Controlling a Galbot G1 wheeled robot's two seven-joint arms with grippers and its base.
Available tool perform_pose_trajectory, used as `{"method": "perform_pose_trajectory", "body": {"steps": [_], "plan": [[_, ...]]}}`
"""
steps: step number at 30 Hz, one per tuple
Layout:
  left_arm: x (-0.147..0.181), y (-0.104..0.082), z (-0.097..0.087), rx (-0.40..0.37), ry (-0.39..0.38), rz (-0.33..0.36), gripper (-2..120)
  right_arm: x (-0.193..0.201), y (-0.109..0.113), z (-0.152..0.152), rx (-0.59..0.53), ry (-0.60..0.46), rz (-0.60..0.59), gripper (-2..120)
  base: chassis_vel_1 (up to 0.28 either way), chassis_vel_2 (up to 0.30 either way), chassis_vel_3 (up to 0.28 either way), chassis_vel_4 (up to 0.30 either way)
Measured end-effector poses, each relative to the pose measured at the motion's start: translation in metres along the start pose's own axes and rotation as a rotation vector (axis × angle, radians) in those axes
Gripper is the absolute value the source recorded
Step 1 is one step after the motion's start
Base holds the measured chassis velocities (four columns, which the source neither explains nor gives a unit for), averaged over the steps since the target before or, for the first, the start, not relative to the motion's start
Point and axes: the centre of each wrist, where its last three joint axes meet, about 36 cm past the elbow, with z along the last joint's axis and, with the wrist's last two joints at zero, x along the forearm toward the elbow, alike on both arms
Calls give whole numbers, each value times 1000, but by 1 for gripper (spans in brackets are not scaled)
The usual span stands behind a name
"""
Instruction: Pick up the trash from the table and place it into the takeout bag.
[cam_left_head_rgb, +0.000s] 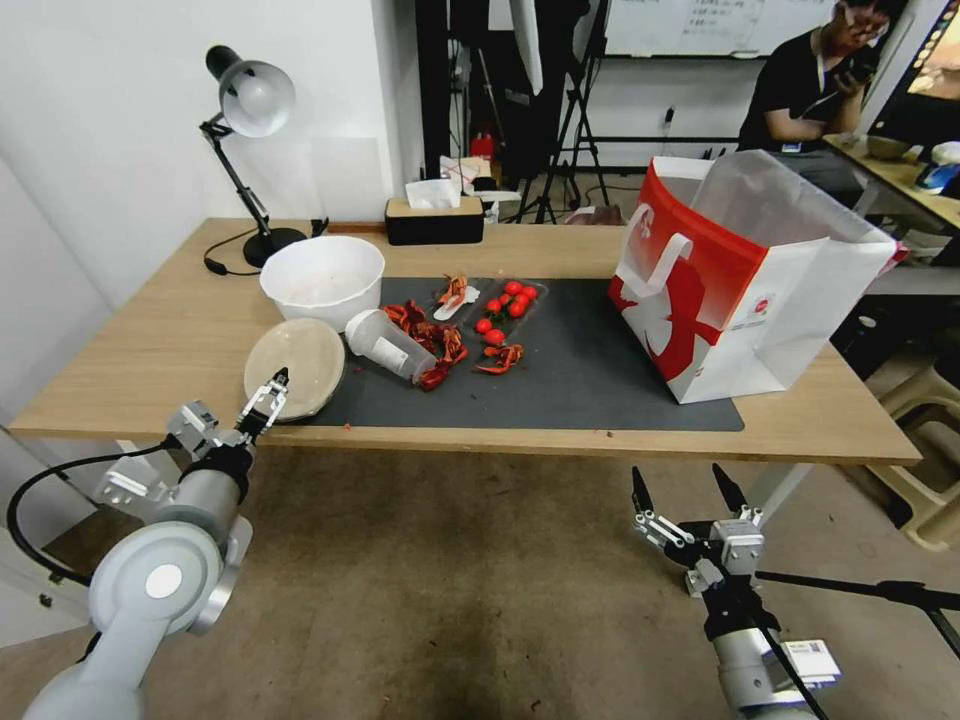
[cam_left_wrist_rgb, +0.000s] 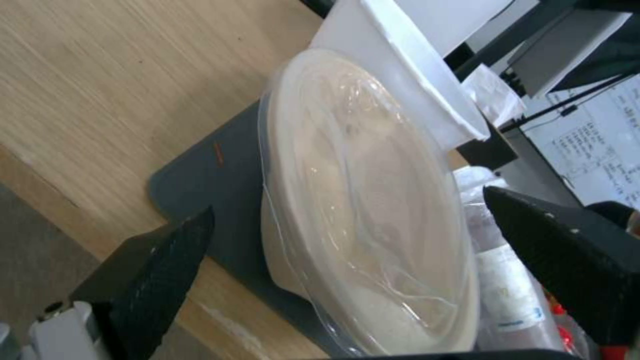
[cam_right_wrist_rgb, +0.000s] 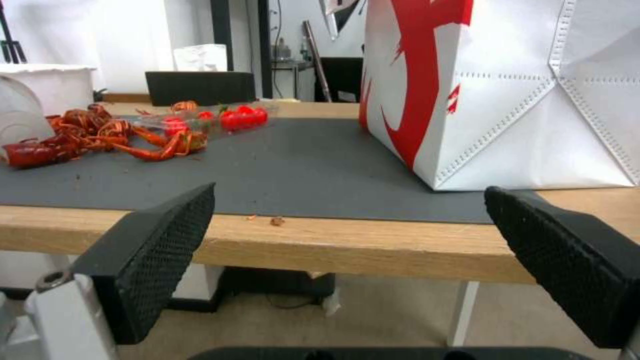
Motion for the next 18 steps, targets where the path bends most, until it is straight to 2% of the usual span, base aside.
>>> {"method": "perform_pose_trajectory", "body": {"steps": [7, 13, 14, 17, 18], "plan": [[-8, -2, 1, 22, 10, 8, 98, 0, 0, 2, -1, 1, 4, 100, 0, 0, 0, 0], [-11, -1, 4, 40, 16, -2, 79, 2, 0, 6, 0, 6, 7, 100, 0, 0, 0, 0], [-11, -1, 4, 40, 16, -2, 79, 2, 0, 6, 0, 6, 7, 100, 0, 0, 0, 0], [-12, 1, 4, 41, 17, -7, 68, 2, 0, 6, 0, 6, 7, 100, 0, 0, 0, 0], [-12, 1, 4, 41, 17, -9, 59, 2, 0, 6, -1, 6, 7, 100, 0, 0, 0, 0]]}}
